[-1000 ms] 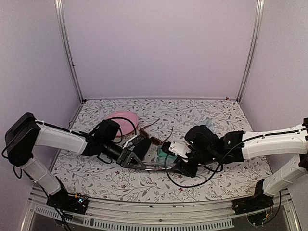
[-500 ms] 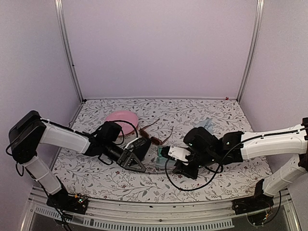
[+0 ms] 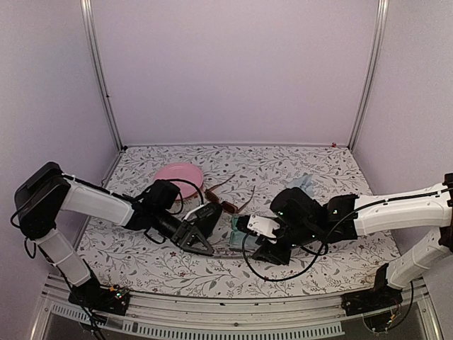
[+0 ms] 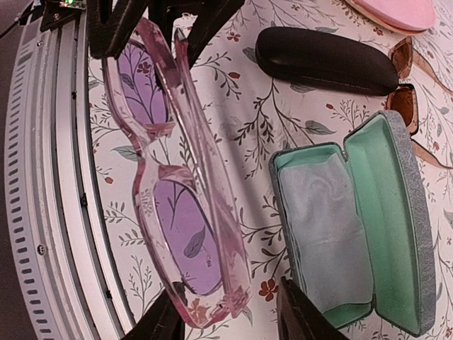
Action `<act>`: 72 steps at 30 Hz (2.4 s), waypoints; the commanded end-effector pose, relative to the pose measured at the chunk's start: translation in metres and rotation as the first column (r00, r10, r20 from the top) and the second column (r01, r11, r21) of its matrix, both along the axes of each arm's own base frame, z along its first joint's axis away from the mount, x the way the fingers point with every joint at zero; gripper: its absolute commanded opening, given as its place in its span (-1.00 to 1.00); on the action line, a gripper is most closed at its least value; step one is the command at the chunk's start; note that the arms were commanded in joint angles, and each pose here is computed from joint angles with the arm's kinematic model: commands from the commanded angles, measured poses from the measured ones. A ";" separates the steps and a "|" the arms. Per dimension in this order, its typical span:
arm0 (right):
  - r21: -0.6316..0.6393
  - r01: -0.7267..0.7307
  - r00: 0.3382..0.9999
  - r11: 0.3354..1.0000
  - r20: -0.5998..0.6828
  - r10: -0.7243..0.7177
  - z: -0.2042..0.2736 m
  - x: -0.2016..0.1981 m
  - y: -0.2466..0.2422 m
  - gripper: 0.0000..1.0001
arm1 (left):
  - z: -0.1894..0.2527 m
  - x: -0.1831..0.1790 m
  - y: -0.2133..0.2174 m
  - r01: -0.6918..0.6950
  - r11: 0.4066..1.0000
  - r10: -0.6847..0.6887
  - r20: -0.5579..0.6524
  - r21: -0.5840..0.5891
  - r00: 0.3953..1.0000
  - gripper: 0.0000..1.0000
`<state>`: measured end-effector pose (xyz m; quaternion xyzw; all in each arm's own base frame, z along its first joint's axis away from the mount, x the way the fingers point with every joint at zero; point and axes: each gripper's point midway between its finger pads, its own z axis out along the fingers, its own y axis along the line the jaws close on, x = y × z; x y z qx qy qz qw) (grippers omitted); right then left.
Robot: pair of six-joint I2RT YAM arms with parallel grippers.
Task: Organize the sunglasses
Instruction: Pass from the left arm to the right
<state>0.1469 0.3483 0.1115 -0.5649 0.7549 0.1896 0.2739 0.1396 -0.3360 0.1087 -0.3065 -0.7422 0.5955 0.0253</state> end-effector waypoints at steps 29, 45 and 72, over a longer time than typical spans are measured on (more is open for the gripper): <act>-0.005 -0.062 0.997 0.998 0.049 0.063 0.001 -0.006 0.029 -0.39 | -0.005 -0.009 -0.011 0.073 0.997 -0.073 -0.030 -0.005 0.997 -0.97; -0.013 -0.021 0.999 1.000 0.049 0.021 0.000 -0.006 0.014 -0.56 | -0.009 -0.007 -0.011 0.059 0.998 -0.059 -0.023 0.007 0.998 -0.39; -0.022 0.161 0.986 0.987 0.035 -0.160 0.004 0.021 -0.026 -0.69 | -0.015 0.013 0.001 -0.051 0.998 0.049 0.054 0.041 0.997 0.52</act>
